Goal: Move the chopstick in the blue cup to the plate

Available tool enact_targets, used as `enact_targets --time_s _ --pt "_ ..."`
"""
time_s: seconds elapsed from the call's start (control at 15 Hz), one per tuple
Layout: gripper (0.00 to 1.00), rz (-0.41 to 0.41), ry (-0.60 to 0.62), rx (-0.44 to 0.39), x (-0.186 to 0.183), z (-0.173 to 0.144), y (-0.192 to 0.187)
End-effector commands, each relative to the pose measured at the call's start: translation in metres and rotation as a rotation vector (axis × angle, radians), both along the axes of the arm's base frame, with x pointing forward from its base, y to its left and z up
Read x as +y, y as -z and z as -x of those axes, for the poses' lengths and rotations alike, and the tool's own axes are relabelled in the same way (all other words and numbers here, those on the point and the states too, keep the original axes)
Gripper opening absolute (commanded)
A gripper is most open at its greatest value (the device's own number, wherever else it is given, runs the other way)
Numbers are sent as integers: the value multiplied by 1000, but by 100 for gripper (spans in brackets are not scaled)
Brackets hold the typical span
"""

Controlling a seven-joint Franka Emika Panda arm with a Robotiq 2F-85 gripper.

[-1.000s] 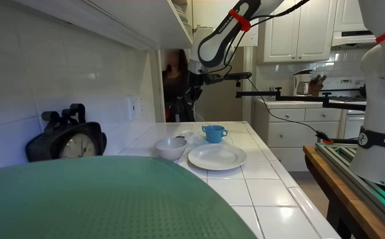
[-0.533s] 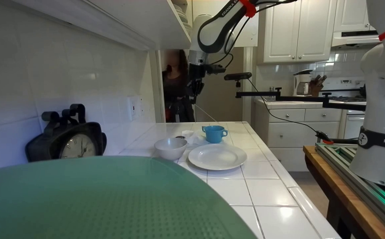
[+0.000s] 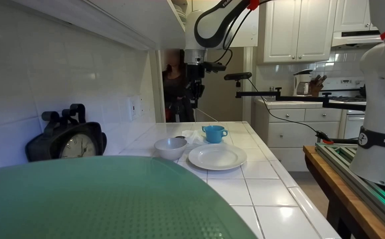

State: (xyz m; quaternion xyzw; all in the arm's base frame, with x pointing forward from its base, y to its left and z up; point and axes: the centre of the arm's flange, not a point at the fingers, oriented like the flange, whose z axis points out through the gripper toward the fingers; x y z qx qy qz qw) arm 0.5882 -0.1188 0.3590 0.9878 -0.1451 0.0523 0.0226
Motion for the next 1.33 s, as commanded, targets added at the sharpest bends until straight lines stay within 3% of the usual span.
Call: enact_targets --time_s 0.0,0.73,1.27 --pt "2 -23 65 32 18 10 5" --pt "2 -116 321 136 26 23 52" --pt "2 -155 499 130 16 24 79"
